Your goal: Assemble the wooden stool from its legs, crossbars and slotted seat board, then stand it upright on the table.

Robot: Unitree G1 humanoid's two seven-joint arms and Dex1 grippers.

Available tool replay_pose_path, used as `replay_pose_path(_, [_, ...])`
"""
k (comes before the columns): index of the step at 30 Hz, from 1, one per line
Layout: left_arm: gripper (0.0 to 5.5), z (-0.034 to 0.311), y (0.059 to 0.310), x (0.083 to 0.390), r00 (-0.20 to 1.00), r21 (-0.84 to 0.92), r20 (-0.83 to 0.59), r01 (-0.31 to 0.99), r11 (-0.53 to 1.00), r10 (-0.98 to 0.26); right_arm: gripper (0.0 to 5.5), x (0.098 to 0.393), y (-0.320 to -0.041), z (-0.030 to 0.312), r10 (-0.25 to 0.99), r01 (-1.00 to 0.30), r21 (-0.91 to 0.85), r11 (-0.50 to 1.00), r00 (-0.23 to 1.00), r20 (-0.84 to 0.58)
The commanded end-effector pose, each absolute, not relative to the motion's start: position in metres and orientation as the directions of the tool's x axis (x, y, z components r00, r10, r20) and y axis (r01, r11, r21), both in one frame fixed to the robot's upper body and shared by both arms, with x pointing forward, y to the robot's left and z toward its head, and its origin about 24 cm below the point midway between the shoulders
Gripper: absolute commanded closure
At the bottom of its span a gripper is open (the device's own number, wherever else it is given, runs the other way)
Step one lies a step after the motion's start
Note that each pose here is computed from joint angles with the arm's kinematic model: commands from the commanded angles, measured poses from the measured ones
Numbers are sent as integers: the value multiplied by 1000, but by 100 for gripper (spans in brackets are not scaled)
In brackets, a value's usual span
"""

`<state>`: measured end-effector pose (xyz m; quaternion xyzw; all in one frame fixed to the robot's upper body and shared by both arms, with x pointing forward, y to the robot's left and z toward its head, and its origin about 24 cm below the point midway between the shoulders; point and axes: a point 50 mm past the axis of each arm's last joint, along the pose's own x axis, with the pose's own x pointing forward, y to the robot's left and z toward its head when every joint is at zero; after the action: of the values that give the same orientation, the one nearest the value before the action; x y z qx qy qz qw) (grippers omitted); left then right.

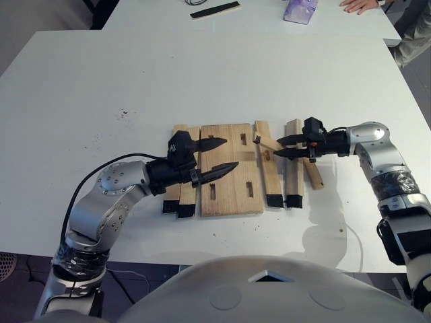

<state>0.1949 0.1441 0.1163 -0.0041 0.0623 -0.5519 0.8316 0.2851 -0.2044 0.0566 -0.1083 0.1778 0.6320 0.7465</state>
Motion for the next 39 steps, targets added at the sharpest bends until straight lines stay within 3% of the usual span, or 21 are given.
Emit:
replay_pose_path(1, [231,117,146,198,384,-58,-113,918,392,-916,421,282,-209,61,907,-975,70,209,167,-386])
replay_pose_path(5, [231,145,144,208,383,-29,-96,921,388,-919,422,297,-203,108,943,-976,47,213,193,-272])
replay_pose_path(10, [231,133,140,203,380,-46,-114,921,387,-918,422,284,-186,90,954,-975,64,213,194,-228])
replay_pose_path(20, [231,107,148,200,384,-43,-138,919,393,-913,422,291,-215,55,886,-941,25,338,309,-345])
replay_pose_path(21, [231,106,149,200,383,-40,-140,919,392,-913,385,293,-215,56,883,-936,21,352,324,-340])
replay_pose_path(26, [231,104,150,200,380,-35,-143,921,389,-914,312,297,-214,71,890,-937,-39,347,342,-302])
replay_pose_path(30, [231,102,150,196,382,-34,-148,920,391,-912,312,292,-217,85,888,-939,-112,324,343,-306])
replay_pose_path(35, [231,101,148,192,400,-30,-150,912,408,-904,312,280,-226,120,833,-868,-219,445,491,-256])
replay_pose_path(39, [231,96,151,183,458,-33,-162,883,469,-874,312,241,-228,129,721,-812,-145,565,571,-392])
